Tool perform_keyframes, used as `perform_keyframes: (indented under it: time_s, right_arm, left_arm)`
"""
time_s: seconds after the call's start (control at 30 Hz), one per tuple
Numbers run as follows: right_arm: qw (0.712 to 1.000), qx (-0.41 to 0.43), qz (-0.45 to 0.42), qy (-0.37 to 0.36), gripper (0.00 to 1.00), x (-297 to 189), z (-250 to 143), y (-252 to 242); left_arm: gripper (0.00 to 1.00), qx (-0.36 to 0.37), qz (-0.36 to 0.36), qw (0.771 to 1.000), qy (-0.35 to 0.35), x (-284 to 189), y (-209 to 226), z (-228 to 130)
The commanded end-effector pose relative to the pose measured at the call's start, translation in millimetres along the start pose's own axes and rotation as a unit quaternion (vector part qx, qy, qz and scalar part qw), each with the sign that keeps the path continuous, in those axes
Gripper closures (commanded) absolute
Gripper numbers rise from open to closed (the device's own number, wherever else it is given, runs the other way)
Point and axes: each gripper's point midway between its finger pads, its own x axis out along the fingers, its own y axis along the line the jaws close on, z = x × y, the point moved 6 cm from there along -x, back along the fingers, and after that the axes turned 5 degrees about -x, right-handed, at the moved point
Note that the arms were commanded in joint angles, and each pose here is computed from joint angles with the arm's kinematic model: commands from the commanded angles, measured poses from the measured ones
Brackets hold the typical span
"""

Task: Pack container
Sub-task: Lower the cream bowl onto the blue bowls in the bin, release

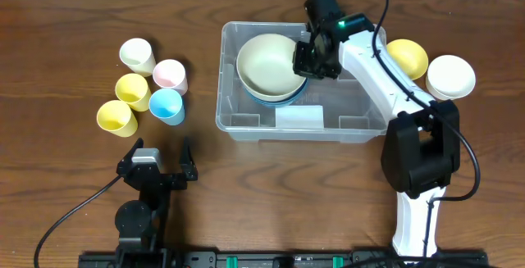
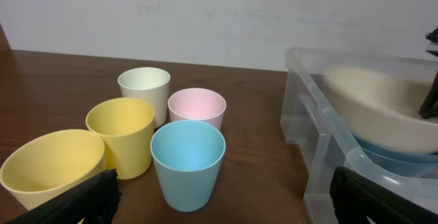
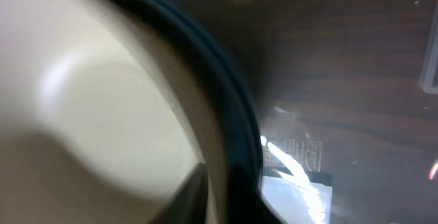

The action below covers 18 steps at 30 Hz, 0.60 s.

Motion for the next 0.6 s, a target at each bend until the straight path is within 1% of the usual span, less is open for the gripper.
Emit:
perform_keyframes:
  time_s: [0.0,0.07,0.1,0.23,0.37,0.5,0.57]
  right_arm:
    - [1.000,-0.002,-0.003,-0.001,0.80,0.1,-1.5,3.0]
    - [1.000,-0.001,-0.013,-0.004,0.75,0.0,-1.4,0.3]
    - [1.000,-0.001,-0.015,-0.003,0.70,0.0,-1.5,-0.2]
    - [1.000,-0.001,-0.015,-0.003,0.62,-0.2,-1.6,-0.1]
    - [1.000,-0.002,-0.013,-0.007,0.60,-4.0,0.1,1.6]
    - [1.000,-0.009,-0.007,-0.019,0.55,-16.3,4.2,6.2]
    - [0.999,-0.012,-0.002,-0.029,0.50,-25.6,6.7,9.5]
  left_arm:
    - [0.02,0.008,0.004,1.000,0.023,0.7,2.6,-11.9]
    - [0.02,0.008,0.004,1.000,0.023,0.7,2.6,-11.9]
    - [0.02,0.008,0.004,1.000,0.023,0.7,2.6,-11.9]
    - [0.02,0.008,0.004,1.000,0.023,0.7,2.6,-11.9]
    - [0.02,0.008,0.004,1.000,0.023,0.7,2.6,-11.9]
    - [0.02,0.008,0.004,1.000,0.023,0.7,2.6,-11.9]
    - [0.02,0.008,0.004,1.000,0.023,0.7,2.6,-11.9]
